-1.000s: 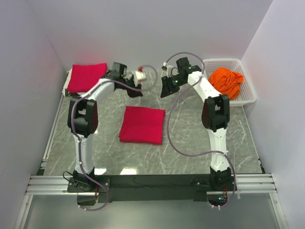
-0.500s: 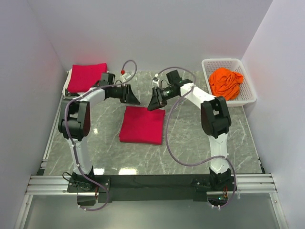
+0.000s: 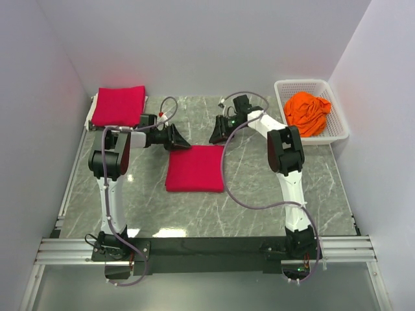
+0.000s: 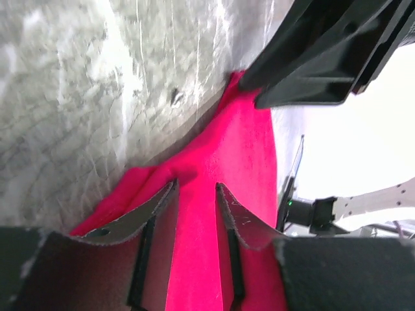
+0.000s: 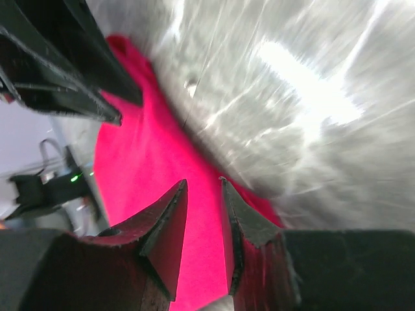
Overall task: Fold and stack the t-shirts
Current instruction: Fold the tshirt
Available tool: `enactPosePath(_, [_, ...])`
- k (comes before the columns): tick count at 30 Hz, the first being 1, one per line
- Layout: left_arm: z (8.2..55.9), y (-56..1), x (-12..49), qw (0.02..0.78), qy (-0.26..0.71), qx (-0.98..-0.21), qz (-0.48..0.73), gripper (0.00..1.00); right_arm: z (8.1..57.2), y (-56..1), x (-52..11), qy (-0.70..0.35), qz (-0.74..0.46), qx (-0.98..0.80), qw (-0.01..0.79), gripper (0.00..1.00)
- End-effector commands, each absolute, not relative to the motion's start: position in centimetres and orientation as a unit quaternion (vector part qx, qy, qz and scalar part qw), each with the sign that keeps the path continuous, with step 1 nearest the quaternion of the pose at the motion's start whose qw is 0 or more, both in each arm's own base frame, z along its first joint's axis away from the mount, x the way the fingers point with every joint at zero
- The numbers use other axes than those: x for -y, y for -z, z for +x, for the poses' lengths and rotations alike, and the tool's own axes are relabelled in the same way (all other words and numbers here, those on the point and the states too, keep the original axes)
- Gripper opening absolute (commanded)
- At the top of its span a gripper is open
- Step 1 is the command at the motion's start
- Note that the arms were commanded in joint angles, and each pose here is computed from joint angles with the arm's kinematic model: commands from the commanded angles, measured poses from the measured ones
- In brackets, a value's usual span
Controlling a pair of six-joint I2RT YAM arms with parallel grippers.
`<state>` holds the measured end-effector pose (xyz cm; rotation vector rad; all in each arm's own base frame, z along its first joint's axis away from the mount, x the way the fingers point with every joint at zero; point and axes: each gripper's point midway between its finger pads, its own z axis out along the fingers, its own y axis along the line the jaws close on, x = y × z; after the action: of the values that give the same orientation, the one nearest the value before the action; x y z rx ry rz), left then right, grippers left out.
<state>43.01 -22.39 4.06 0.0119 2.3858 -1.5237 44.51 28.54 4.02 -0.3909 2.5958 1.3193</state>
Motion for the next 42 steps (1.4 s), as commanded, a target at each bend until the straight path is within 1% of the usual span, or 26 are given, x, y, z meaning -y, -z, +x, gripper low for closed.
enactPosePath(1, [44.5, -8.7, 22.5, 0.219, 0.55, -0.806, 0.021, 0.36, 47.1, -7.2, -27.5, -0.417, -0.172, -0.875, 0.175, 0.36])
enactPosePath(2, [44.6, -10.0, 22.3, 0.236, 0.554, -0.797, 0.033, 0.36, 46.8, -9.3, -27.6, -0.425, -0.182, -0.867, 0.187, 0.36])
enactPosePath(3, [44.6, -10.9, 22.0, 0.246, 0.551, -0.796, 0.036, 0.37, 45.9, -9.7, -27.6, -0.435, -0.183, -0.864, 0.179, 0.37])
enactPosePath(4, [44.4, -12.9, 21.6, 0.267, 0.548, -0.791, 0.048, 0.37, 44.8, -12.4, -28.1, -0.455, -0.193, -0.849, 0.185, 0.37])
enactPosePath(7, [42.3, -15.3, 21.1, 0.27, 0.555, -0.786, 0.04, 0.37, 41.5, -12.9, -28.4, -0.484, -0.166, -0.844, 0.158, 0.37])
enactPosePath(8, [41.6, -15.8, 21.1, 0.271, 0.558, -0.783, 0.039, 0.37, 40.8, -15.1, -29.1, -0.501, -0.18, -0.827, 0.182, 0.37])
enactPosePath(9, [40.9, -16.4, 21.2, 0.279, 0.562, -0.778, 0.043, 0.37, 39.0, -13.6, -29.1, -0.507, -0.15, -0.836, 0.15, 0.37])
enactPosePath(10, [39.3, -16.5, 21.2, 0.27, 0.566, -0.778, 0.031, 0.38, 38.1, -13.5, -29.4, -0.512, -0.143, -0.835, 0.144, 0.37])
enactPosePath(12, [37.8, -16.2, 21.6, 0.264, 0.571, -0.777, 0.027, 0.38, 36.1, -13.0, -30.3, -0.531, -0.126, -0.828, 0.127, 0.37])
enactPosePath(13, [36.4, -15.0, 21.9, 0.243, 0.573, -0.782, 0.016, 0.38, 35.5, -12.5, -30.6, -0.535, -0.119, -0.828, 0.121, 0.37])
enactPosePath(14, [36.0, -14.4, 21.9, 0.239, 0.573, -0.784, 0.011, 0.38, 35.4, -12.1, -31.0, -0.543, -0.12, -0.822, 0.125, 0.38])
enactPosePath(15, [35.8, -13.9, 22.0, 0.236, 0.574, -0.784, 0.007, 0.38, 34.0, -10.9, -31.5, -0.545, -0.106, -0.826, 0.098, 0.38])
enactPosePath(18, [35.0, -10.8, 22.0, 0.206, 0.574, -0.792, -0.014, 0.37, 32.2, -8.3, -32.6, -0.541, -0.109, -0.832, 0.067, 0.38])
enactPosePath(22, [35.2, -6.2, 21.2, 0.18, 0.549, -0.815, -0.048, 0.36, 31.9, -4.1, -32.3, -0.514, -0.092, -0.851, 0.044, 0.37])
enactPosePath(26, [35.6, -2.7, 19.3, 0.158, 0.52, -0.835, -0.085, 0.35, 33.1, -1.7, -30.8, -0.488, -0.072, -0.869, 0.034, 0.36])
enactPosePath(28, [36.1, -3.0, 18.6, 0.167, 0.518, -0.835, -0.077, 0.34, 33.7, -2.4, -30.3, -0.483, -0.085, -0.87, 0.048, 0.35])
enactPosePath(30, [35.2, -4.4, 18.8, 0.161, 0.537, -0.826, -0.055, 0.34, 33.2, -3.9, -30.3, -0.484, -0.109, -0.866, 0.055, 0.34])
enactPosePath(31, [34.6, -6.0, 18.8, 0.178, 0.543, -0.82, -0.03, 0.34, 33.0, -6.3, -30.4, -0.493, -0.123, -0.858, 0.073, 0.34])
enactPosePath(32, [34.1, -7.1, 18.9, 0.188, 0.549, -0.815, -0.014, 0.34, 31.8, -7.2, -30.6, -0.504, -0.135, -0.85, 0.07, 0.34])
enactPosePath(33, [33.4, -9.9, 19.1, 0.211, 0.564, -0.798, 0.018, 0.35, 31.2, -8.3, -30.8, -0.51, -0.145, -0.844, 0.077, 0.34])
enactPosePath(34, [32.1, -10.2, 19.1, 0.208, 0.567, -0.797, 0.02, 0.35, 30.4, -10.7, -31.1, -0.519, -0.163, -0.834, 0.096, 0.34])
enactPosePath(36, [30.7, -11.4, 19.4, 0.207, 0.576, -0.79, 0.026, 0.36, 27.8, -11.4, -31.8, -0.531, -0.177, -0.824, 0.091, 0.34])
enactPosePath(37, [29.4, -12.0, 19.8, 0.207, 0.577, -0.79, 0.034, 0.36, 27.0, -12.7, -32.2, -0.538, -0.192, -0.814, 0.105, 0.34])
enactPosePath(38, [28.8, -12.0, 20.1, 0.203, 0.577, -0.79, 0.034, 0.35, 25.2, -12.2, -32.6, -0.537, -0.203, -0.814, 0.094, 0.34])
enactPosePath(40, [27.2, -11.5, 20.9, 0.186, 0.579, -0.793, 0.028, 0.35, 24.0, -11.6, -33.1, -0.537, -0.211, -0.812, 0.09, 0.34])
enactPosePath(42, [25.9, -10.2, 21.1, 0.171, 0.574, -0.801, 0.011, 0.37, 22.4, -9.8, -33.5, -0.538, -0.205, -0.816, 0.054, 0.34])
